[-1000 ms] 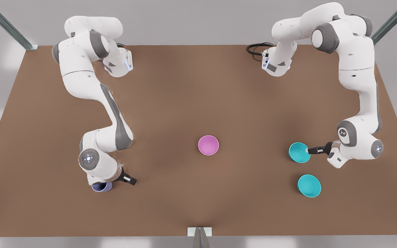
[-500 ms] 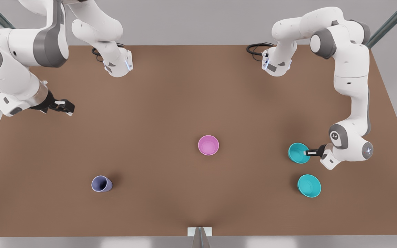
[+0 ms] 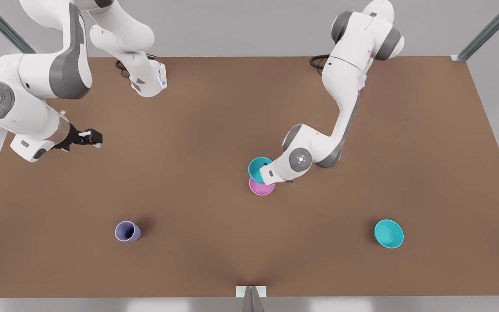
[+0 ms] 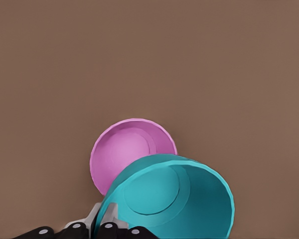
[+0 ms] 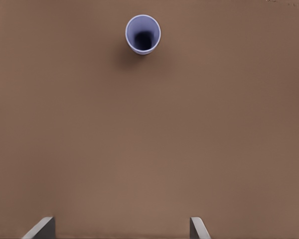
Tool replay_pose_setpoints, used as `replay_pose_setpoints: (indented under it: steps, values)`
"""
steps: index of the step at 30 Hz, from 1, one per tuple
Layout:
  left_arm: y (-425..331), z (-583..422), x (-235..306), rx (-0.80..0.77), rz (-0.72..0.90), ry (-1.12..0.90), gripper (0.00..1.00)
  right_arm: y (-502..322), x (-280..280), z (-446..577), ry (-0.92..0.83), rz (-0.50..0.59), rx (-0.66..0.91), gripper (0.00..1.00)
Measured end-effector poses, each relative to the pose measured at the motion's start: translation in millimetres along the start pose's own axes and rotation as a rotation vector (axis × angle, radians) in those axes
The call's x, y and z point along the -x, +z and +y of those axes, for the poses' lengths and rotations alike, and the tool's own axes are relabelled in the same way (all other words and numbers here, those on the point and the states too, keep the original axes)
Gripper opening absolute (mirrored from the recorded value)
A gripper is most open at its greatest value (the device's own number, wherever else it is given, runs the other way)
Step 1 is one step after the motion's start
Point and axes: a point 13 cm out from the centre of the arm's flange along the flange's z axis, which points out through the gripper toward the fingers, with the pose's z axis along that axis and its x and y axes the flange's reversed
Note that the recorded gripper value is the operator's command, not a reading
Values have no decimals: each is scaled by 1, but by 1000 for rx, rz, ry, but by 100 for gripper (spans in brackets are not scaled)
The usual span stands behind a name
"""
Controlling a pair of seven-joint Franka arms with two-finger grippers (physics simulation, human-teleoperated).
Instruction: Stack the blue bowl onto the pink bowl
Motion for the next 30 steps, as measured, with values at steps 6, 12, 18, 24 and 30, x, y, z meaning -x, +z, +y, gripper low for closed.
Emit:
replay_pose_setpoints:
  steps: [6,12,18,24,30]
  values:
    - [15,18,7,6,19,-222,21,6,2,-2,-42,11,4,100]
    - [21,25,5,10,33,-375,21,7,3,1,-75,9,19,100]
    - [32,31,3,18,47,-484,21,12,10,2,-99,6,26,100]
    - [44,35,1,21,64,-562,25,18,16,-1,-109,5,38,100]
    - [-40,45,15,-42,-1,-609,100,20,19,-2,-119,2,44,100]
